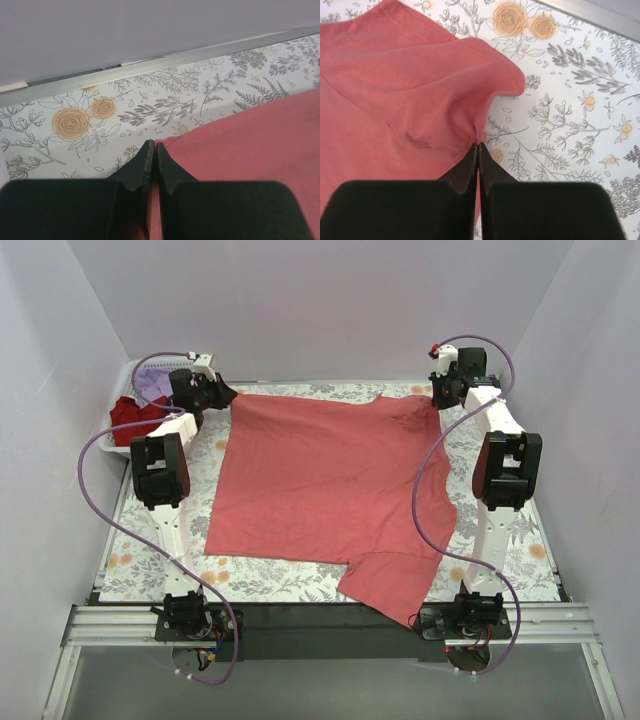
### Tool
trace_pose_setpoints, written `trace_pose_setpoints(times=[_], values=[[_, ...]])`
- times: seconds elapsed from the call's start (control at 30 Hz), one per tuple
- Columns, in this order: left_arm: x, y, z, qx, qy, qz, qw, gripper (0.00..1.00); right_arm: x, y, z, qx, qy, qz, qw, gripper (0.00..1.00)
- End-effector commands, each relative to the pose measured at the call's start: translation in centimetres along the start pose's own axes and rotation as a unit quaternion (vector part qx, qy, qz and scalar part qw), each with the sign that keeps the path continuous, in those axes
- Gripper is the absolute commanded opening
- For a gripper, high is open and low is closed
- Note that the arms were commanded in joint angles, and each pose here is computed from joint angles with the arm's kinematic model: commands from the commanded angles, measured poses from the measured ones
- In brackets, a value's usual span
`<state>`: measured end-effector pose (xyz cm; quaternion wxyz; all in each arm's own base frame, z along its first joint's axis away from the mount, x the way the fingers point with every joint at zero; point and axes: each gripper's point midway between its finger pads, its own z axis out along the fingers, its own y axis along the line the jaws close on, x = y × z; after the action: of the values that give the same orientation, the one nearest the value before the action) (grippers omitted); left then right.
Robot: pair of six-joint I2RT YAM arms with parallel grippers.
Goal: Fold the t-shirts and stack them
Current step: Fold the tshirt
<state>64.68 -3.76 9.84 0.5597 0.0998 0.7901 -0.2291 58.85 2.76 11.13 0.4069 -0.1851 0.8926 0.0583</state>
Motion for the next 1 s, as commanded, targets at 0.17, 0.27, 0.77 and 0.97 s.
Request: trace_pose_setpoints(times=[0.17, 0.27, 0.77, 0.97], values=[[-6.0, -2.4, -4.7, 0.043, -0.047, 0.052, 0.997, 0.0, -1.5, 1.4, -4.1, -0.011, -0.027, 0.007, 1.0, 0.01], [-6.4, -2.7, -5.8, 0.048, -0.047, 0.056, 0.996, 0.0, -1.2, 1.9, -5.2, -0.015, -0.025, 0.005, 1.0, 0.01], [-4.3, -3.9, -8.3, 0.077, -0.023, 0.085, 0.993, 0.0, 1.9, 4.5, -9.5, -0.03, 0.002, 0.024, 0.999, 0.01], [-3.4, -4.5, -9.8, 0.09, -0.013, 0.094, 0.991, 0.0, 3.3, 5.8, -11.0, -0.038, 0.009, 0.031, 0.999, 0.01]])
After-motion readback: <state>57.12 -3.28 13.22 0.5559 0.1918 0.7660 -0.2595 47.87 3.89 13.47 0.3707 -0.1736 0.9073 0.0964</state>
